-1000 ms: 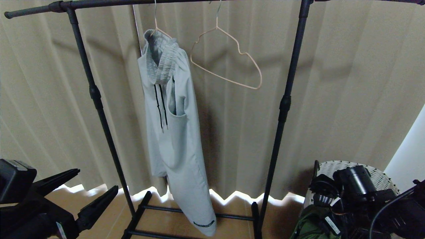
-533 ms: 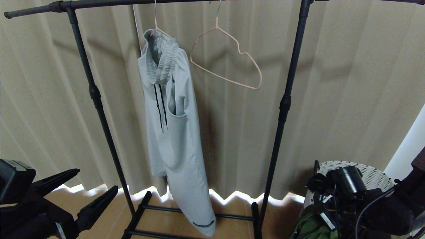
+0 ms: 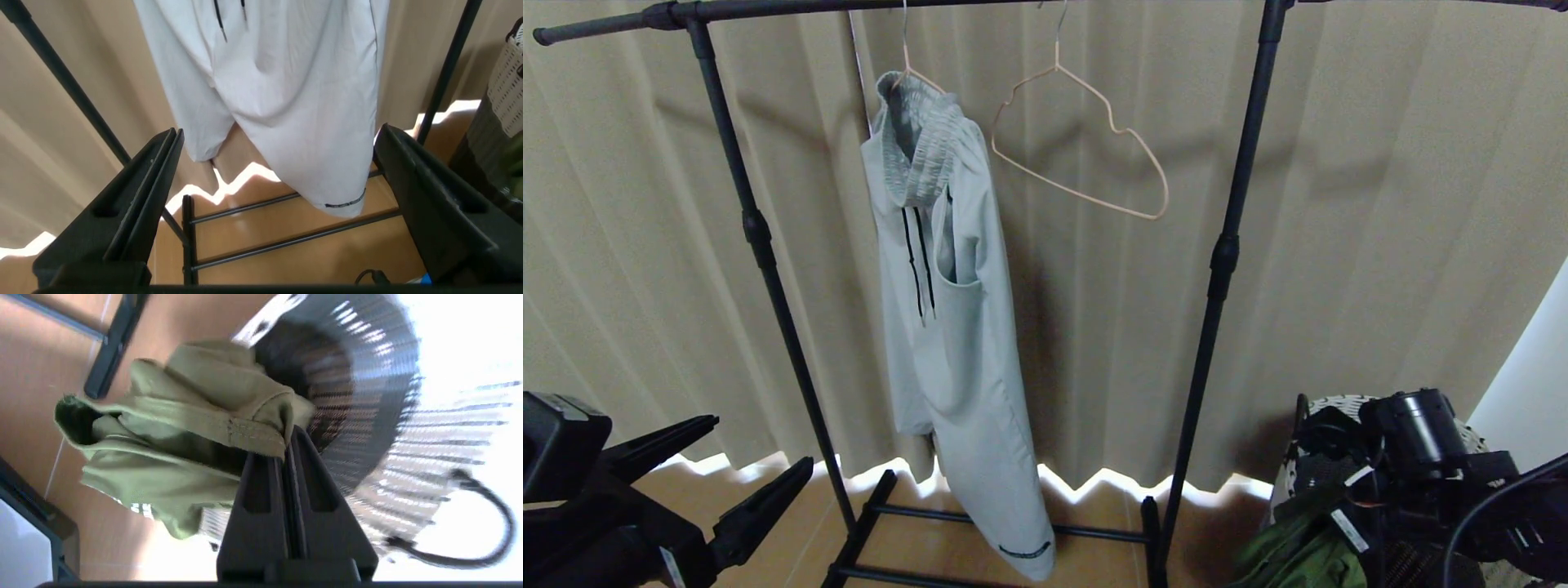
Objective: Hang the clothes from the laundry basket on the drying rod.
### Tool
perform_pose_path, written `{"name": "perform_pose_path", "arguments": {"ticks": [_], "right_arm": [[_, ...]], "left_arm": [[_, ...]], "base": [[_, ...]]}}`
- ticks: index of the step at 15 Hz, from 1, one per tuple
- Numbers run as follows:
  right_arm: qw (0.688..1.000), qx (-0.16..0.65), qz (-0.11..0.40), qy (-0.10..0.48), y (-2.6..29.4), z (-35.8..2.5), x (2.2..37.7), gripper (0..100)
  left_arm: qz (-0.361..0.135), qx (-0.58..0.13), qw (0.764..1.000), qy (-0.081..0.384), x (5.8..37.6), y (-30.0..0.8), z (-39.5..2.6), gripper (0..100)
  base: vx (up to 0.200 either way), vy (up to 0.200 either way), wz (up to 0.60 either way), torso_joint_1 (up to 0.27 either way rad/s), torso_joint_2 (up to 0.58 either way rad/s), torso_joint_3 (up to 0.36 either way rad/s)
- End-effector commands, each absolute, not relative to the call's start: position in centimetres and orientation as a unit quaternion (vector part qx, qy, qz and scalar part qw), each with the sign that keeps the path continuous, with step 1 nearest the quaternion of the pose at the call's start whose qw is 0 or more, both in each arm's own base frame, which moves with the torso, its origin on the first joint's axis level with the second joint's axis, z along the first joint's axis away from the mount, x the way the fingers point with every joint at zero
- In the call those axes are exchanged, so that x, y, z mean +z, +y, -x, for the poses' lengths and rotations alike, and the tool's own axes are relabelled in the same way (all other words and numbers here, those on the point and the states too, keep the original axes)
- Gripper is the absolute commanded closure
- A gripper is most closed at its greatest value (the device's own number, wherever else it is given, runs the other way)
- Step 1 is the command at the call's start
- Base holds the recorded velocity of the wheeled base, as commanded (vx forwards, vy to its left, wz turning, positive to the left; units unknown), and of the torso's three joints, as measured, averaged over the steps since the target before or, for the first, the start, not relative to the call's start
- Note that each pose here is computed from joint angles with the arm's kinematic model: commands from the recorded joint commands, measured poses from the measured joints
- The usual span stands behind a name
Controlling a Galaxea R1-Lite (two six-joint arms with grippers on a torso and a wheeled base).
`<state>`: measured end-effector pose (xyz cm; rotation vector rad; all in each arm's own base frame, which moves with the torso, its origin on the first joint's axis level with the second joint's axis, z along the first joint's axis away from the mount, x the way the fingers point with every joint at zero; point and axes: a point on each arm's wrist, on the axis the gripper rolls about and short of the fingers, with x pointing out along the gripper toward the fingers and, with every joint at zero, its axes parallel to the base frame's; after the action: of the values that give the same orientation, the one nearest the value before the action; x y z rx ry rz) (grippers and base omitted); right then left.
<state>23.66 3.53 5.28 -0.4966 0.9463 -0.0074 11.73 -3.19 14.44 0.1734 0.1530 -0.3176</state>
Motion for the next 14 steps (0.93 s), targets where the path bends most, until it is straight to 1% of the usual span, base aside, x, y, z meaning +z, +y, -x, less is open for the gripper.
{"name": "perform_pose_path", "arguments": {"ticks": [1, 2, 3, 5, 7, 8, 10, 14], "right_arm": [[0.908, -0.016, 0.223, 0.356, 3.1, -20.7, 11.5, 100], [0.914, -0.017, 0.220, 0.342, 3.1, -20.5, 12.1, 100], [0.925, -0.010, 0.214, 0.315, 3.3, -20.0, 13.1, 100], [0.938, 0.014, 0.213, 0.273, 4.4, -19.0, 14.4, 100], [0.944, 0.021, 0.212, 0.252, 4.7, -18.5, 15.2, 100], [0.949, 0.026, 0.210, 0.232, 4.9, -18.0, 15.9, 100], [0.951, 0.026, 0.210, 0.227, 4.8, -17.7, 16.1, 100], [0.951, 0.026, 0.209, 0.227, 4.8, -17.7, 16.1, 100]], "left_arm": [[-0.087, -0.158, 0.980, 0.078, 14.4, -3.2, -11.7, 0], [-0.087, -0.158, 0.980, 0.081, 14.2, -3.2, -11.7, 0], [-0.089, -0.160, 0.979, 0.086, 14.0, -3.2, -11.6, 0], [-0.089, -0.168, 0.978, 0.086, 14.0, -3.4, -11.5, 0], [-0.090, -0.169, 0.978, 0.088, 13.8, -3.4, -11.4, 0], [-0.090, -0.169, 0.977, 0.092, 13.6, -3.3, -11.3, 0], [-0.089, -0.169, 0.977, 0.091, 13.7, -3.3, -11.3, 0], [-0.089, -0.167, 0.978, 0.092, 13.6, -3.3, -11.3, 0]], "base": [[0.000, 0.000, 0.00, 0.000, 0.00, 0.000], [0.000, 0.000, 0.00, 0.000, 0.00, 0.000], [0.000, 0.000, 0.00, 0.000, 0.00, 0.000], [0.000, 0.000, 0.00, 0.000, 0.00, 0.000], [0.000, 0.000, 0.00, 0.000, 0.00, 0.000], [0.000, 0.000, 0.00, 0.000, 0.00, 0.000], [0.000, 0.000, 0.00, 0.000, 0.00, 0.000], [-0.200, 0.000, 0.00, 0.010, 0.00, 0.005]]}}
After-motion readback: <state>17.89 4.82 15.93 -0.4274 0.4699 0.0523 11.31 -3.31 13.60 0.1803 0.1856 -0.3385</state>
